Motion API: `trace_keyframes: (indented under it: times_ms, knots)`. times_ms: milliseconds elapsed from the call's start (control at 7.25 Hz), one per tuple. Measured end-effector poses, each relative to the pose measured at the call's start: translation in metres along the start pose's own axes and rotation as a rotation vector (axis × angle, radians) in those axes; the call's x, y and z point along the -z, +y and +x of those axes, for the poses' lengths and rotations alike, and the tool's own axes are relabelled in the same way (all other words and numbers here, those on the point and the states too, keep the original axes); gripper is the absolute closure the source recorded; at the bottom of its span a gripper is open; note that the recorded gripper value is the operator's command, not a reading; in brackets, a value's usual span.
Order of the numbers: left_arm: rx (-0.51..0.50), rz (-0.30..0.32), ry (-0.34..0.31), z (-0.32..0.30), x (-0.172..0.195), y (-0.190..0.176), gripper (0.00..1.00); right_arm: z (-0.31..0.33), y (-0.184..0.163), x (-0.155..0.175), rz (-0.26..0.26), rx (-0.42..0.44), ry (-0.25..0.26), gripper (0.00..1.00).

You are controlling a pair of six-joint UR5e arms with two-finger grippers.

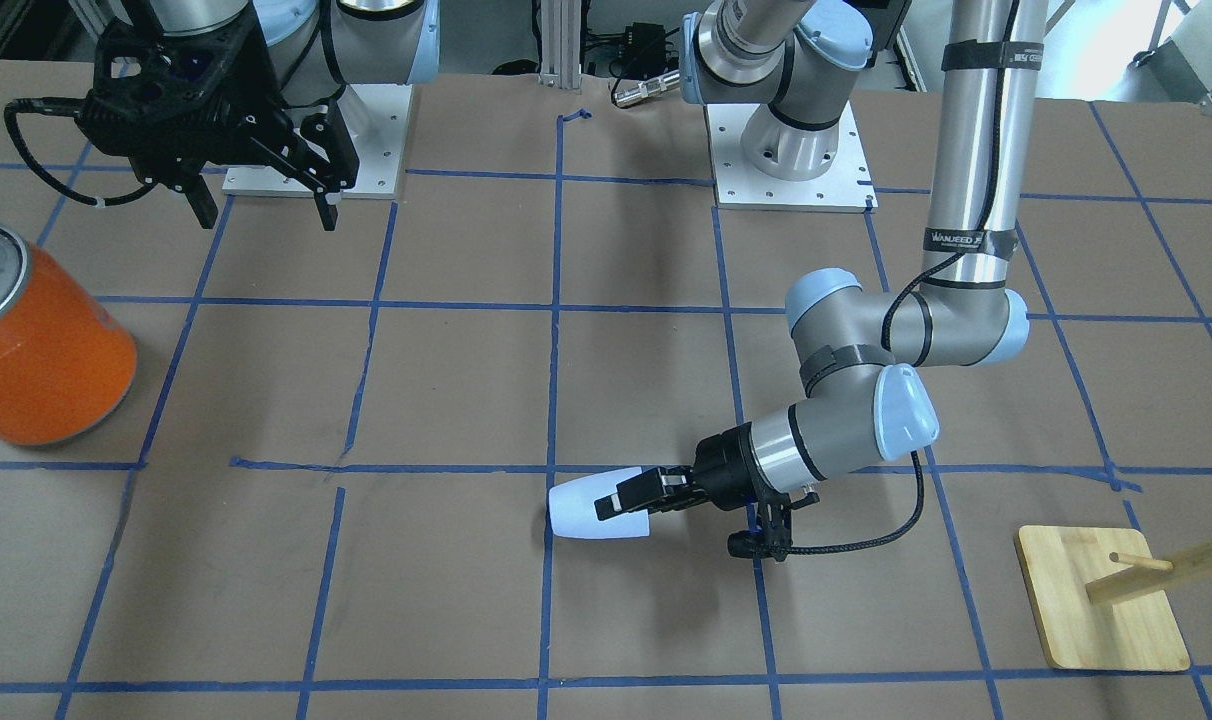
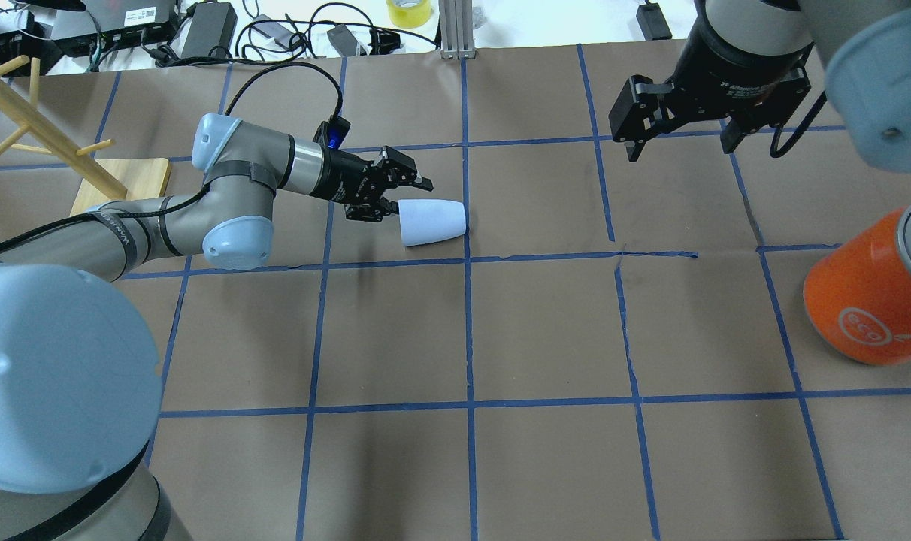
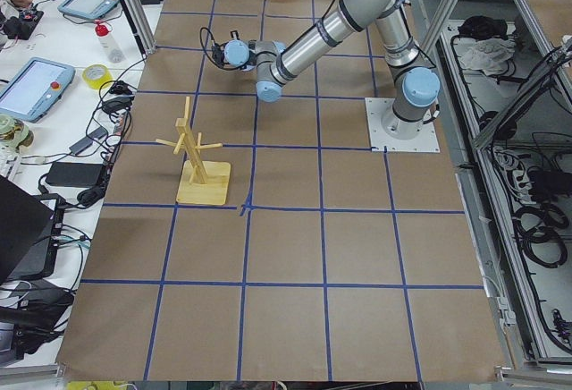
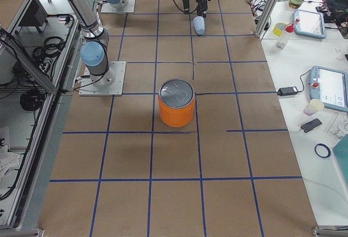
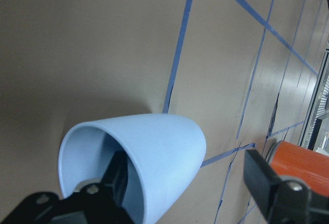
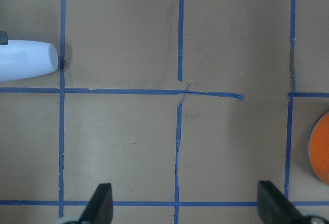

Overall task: Flip cup
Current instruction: 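Reach the left gripper toward the lying cup's open end while the right arm retracts, then close the left gripper on the cup rim and lift it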

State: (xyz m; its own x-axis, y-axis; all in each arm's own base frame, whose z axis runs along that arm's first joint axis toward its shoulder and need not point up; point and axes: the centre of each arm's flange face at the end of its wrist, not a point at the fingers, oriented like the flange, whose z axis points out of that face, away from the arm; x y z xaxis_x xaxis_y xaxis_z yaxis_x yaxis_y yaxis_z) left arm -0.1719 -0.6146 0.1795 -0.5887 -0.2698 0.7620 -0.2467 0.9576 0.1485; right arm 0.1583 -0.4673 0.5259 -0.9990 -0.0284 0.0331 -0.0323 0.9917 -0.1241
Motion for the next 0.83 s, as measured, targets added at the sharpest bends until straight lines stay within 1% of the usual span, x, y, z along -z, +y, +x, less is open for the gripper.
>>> trace_keyframes:
  times_ms: [138,414,552,828]
  knots:
    - [0.018,0.008,0.001,0.001,0.001,-0.001,1.0,0.0,0.0,0.0,0.0,0.001,0.0,0.0]
    - [0.028,0.017,0.004,0.005,0.002,-0.001,1.0,0.0,0.0,0.0,0.0,0.001,0.0,0.0]
    - [0.053,0.026,0.007,0.011,0.006,0.0,1.0,0.0,0.0,0.0,0.0,0.001,0.0,0.0]
    - [0.12,0.07,0.02,0.044,0.026,-0.002,1.0,0.0,0.0,0.0,0.0,0.001,0.0,0.0]
